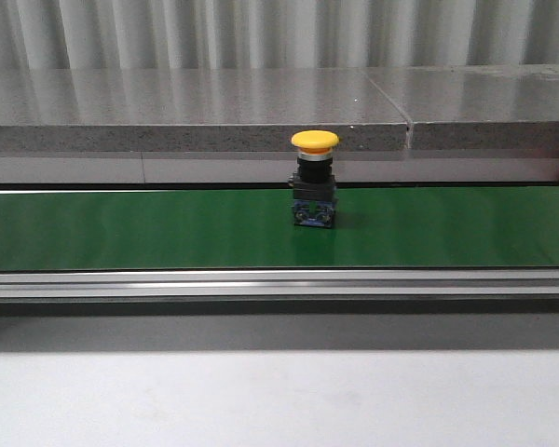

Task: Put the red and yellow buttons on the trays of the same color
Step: 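Carry the red button into the red tray and release it, then lower the right gripper onto the yellow button on the belt and grasp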

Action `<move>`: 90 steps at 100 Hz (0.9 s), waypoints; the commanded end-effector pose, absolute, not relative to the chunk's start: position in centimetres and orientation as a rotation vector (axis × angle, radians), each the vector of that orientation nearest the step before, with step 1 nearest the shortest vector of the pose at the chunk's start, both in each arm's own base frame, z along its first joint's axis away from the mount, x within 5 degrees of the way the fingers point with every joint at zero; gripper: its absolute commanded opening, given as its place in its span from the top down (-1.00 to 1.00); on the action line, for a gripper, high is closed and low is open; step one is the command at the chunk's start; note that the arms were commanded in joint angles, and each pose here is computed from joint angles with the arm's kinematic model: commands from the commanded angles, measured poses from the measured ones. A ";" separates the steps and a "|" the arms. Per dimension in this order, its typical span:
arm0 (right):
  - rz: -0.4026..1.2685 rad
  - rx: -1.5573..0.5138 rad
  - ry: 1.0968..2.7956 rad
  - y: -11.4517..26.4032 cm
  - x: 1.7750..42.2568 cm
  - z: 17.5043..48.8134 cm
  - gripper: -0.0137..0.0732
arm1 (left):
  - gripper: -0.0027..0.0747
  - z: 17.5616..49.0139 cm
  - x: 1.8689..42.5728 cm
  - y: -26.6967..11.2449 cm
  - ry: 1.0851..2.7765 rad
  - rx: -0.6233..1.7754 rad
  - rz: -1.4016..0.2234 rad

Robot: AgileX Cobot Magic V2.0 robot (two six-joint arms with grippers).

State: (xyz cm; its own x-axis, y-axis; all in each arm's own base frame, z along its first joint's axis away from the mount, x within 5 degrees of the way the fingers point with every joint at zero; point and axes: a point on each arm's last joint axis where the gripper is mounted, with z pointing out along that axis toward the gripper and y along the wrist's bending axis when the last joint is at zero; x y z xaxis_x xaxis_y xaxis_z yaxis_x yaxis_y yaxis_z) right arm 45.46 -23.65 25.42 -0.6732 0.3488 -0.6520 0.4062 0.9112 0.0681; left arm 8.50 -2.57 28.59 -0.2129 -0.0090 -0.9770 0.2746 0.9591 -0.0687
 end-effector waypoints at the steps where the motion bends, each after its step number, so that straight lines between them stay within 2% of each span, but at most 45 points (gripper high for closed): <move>1: -0.182 0.479 2.183 -23.3 43.8 33.1 -0.73 | 0.99 30.1 8.6 -2.6 1.679 0.184 -0.270; 17: -0.199 0.373 2.179 -21.4 42.8 36.0 -0.73 | 0.99 30.1 8.6 -2.6 1.679 0.184 -0.270; 31: -0.134 0.335 2.198 -19.1 41.9 38.1 -0.73 | 0.99 30.1 8.6 -2.6 1.679 0.184 -0.270; 66: -0.076 0.088 2.166 -11.0 39.3 43.9 -0.73 | 0.99 30.1 8.6 -2.6 1.679 0.184 -0.270; 80: -0.059 -0.016 2.170 -7.9 37.8 44.3 -0.73 | 0.99 30.1 8.6 -2.6 1.679 0.184 -0.270; 90: -0.037 -0.056 2.187 -6.0 36.3 43.4 -0.73 | 0.99 30.1 8.6 -2.6 1.679 0.184 -0.270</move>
State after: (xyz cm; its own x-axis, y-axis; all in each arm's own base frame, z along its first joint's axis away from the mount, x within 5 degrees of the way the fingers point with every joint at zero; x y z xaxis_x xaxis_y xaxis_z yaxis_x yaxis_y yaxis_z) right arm 38.86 -7.58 40.67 -0.6737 -0.0164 -0.7388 -0.0035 0.9998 -0.0189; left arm 8.50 -2.57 28.59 -0.2127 -0.0082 -0.9771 0.2746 0.9592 -0.0678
